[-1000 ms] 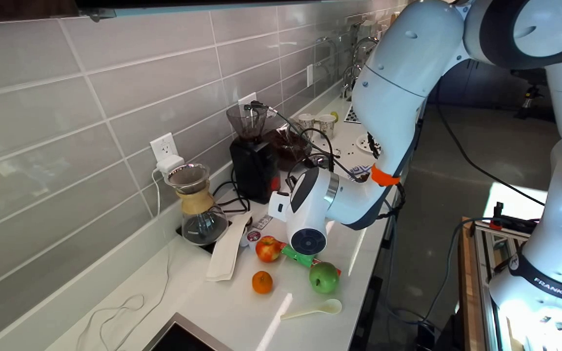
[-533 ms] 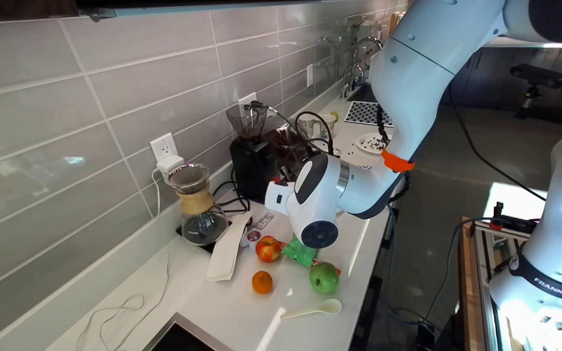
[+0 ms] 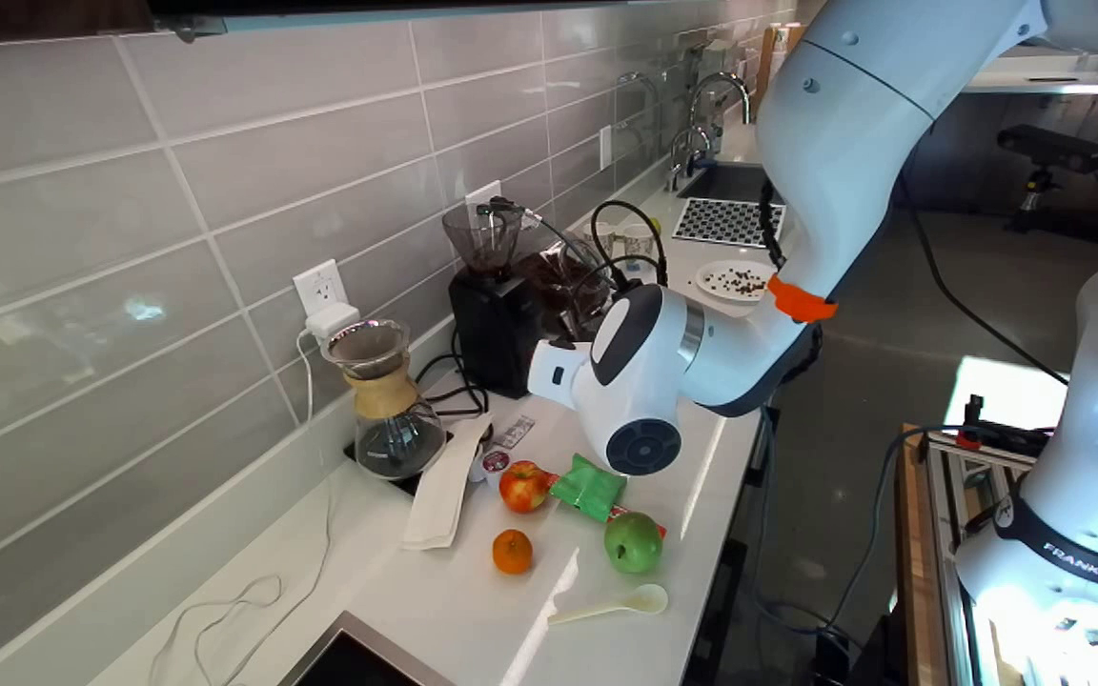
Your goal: Put the lid on the blender.
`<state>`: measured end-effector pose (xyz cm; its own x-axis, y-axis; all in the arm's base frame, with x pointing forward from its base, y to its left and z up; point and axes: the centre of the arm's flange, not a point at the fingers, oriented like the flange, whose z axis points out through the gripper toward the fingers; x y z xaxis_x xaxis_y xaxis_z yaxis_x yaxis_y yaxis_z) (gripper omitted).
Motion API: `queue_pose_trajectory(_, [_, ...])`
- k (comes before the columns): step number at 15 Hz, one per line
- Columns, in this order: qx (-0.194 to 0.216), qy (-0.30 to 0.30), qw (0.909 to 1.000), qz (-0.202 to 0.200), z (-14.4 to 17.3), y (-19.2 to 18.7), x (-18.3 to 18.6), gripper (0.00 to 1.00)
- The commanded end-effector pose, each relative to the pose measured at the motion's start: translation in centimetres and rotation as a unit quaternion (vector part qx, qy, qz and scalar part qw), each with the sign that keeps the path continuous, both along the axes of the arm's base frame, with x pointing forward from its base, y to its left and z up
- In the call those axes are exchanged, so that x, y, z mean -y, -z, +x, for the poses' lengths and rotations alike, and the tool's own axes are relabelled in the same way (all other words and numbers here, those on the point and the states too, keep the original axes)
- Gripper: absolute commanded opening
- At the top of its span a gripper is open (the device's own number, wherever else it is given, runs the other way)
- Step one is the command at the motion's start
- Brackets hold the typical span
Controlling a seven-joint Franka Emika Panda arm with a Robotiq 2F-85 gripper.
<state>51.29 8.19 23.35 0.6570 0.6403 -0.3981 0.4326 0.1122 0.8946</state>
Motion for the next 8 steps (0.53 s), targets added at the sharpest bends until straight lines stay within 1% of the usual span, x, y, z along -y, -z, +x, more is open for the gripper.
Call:
queue_pose_trajectory(1, [0.013, -0.001, 0.9998, -0.018, 0.0, -0.5, 0.5, 0.01])
queue_pose_trajectory(2, [0.013, -0.007, 0.9995, -0.028, 0.1, -0.8, 0.9, 0.01])
queue_pose_trajectory(4, [0.008, -0.011, 0.9996, -0.024, 0.2, -1.8, 2.1, 0.01])
queue_pose_trajectory(8, [0.029, -0.024, 0.9984, -0.042, 0.3, -4.7, 3.8, 0.01])
